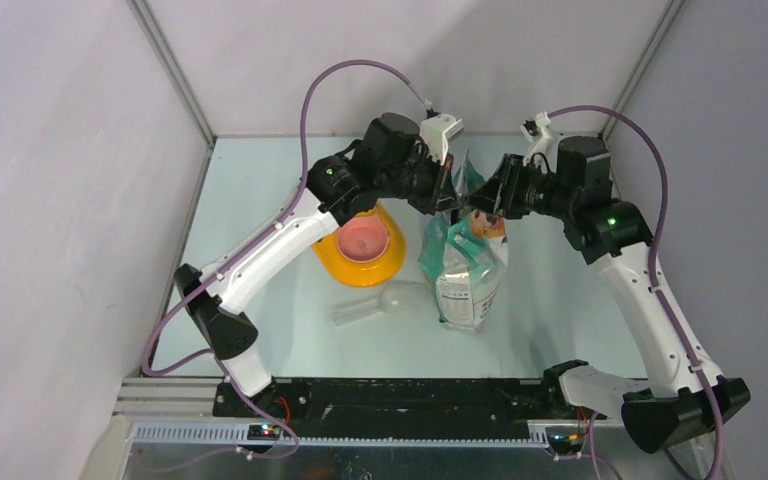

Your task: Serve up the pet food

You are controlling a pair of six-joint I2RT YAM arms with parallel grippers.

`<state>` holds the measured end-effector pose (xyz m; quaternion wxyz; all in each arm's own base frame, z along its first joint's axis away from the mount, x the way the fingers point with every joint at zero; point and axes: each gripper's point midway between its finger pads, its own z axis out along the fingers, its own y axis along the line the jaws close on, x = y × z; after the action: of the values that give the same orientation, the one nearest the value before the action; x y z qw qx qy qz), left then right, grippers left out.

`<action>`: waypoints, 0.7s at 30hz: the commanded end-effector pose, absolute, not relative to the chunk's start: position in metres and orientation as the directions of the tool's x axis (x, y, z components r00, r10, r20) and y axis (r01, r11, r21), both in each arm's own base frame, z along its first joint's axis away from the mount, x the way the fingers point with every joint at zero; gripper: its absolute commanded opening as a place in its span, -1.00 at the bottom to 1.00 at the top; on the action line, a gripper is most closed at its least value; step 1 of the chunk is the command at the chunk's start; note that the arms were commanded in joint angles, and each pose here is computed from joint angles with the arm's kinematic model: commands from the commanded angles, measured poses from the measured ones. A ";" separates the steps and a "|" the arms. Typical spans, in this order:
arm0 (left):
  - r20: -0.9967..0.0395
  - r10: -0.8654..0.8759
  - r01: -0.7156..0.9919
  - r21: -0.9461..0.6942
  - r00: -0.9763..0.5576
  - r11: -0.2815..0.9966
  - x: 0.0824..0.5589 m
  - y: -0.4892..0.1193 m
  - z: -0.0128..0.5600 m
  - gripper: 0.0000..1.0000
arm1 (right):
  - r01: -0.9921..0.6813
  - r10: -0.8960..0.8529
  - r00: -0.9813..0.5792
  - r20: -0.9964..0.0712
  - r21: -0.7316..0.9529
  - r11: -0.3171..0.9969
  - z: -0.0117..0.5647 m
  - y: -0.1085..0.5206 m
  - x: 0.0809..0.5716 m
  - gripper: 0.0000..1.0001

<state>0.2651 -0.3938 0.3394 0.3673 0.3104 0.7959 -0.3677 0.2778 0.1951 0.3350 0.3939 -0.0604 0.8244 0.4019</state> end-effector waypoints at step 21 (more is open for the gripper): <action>-0.925 0.286 0.645 0.060 -0.251 0.762 0.319 -0.315 0.394 -1.00 | -0.294 0.119 -0.300 -0.946 0.211 0.932 0.407 0.116 0.304 -1.00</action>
<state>0.2900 -0.3661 0.3429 0.4354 0.3230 0.7950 -0.2721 0.2871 0.1679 0.3413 0.4427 -0.0586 0.8411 0.3052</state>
